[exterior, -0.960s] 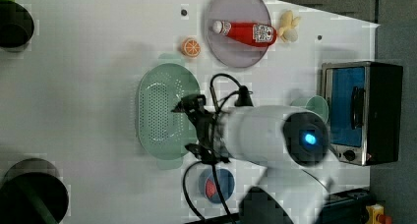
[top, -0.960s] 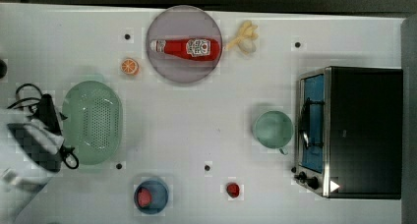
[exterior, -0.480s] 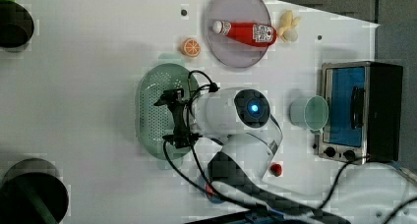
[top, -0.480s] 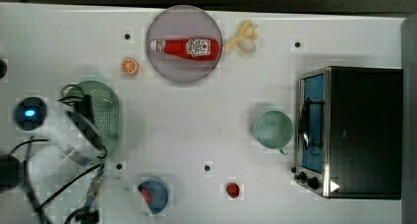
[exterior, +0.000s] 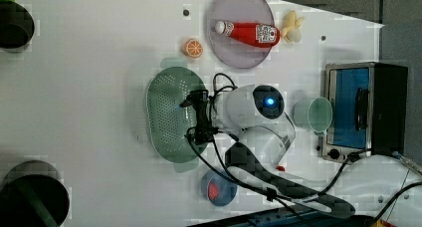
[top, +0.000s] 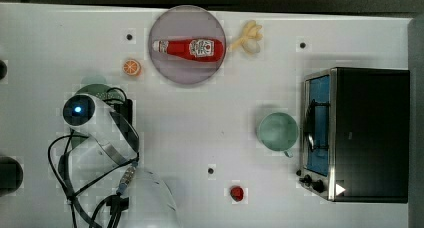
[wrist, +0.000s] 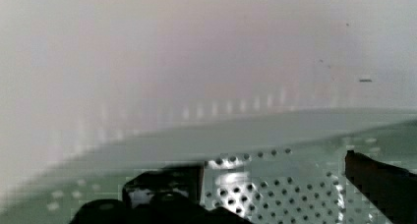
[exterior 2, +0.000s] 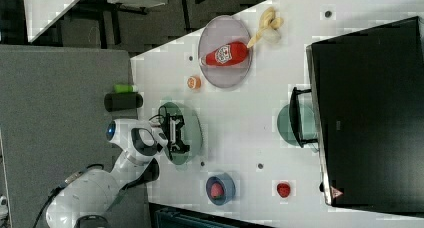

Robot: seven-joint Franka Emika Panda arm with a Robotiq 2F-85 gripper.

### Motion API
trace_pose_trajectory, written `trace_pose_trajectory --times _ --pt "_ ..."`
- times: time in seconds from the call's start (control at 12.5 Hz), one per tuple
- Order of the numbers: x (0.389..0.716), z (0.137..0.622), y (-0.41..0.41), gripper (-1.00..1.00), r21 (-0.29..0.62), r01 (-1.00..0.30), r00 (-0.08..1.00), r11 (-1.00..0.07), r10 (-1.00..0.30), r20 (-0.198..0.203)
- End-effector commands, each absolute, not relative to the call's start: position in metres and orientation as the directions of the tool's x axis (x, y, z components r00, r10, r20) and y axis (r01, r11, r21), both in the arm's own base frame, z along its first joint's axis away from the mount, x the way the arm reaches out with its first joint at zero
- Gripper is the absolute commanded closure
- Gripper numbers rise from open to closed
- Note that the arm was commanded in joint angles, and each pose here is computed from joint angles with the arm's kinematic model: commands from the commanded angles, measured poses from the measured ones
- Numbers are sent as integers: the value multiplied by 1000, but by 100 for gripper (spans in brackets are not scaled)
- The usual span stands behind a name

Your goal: Drag strainer left to right.

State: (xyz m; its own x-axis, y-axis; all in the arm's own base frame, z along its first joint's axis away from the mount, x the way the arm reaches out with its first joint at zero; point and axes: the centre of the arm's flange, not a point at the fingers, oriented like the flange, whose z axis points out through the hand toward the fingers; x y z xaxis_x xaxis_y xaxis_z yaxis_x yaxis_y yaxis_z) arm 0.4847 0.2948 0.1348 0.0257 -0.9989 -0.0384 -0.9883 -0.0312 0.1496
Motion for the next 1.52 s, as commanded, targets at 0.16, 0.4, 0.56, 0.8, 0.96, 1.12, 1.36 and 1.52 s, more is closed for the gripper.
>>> trace_pose_trajectory --times 0.16,0.4,0.56,0.8,0.96,1.12,1.36,1.52 --pt "484 155 274 -100 82 -997 -2 -1 -999 -33" --pt "478 162 245 -100 67 -998 -18 17 -1000 -25" --pt "472 162 223 -100 76 -997 -35 34 -999 -10" --pt "472 158 188 -100 74 -997 -11 10 -1000 -7" --pt "475 155 163 -100 56 -998 -13 13 -1000 -11" --pt "477 153 139 -100 49 -999 -3 3 -1000 -5" --pt "482 151 99 -100 50 -998 26 -25 -1000 15" --pt "485 150 71 -100 52 -999 15 -13 -999 33"
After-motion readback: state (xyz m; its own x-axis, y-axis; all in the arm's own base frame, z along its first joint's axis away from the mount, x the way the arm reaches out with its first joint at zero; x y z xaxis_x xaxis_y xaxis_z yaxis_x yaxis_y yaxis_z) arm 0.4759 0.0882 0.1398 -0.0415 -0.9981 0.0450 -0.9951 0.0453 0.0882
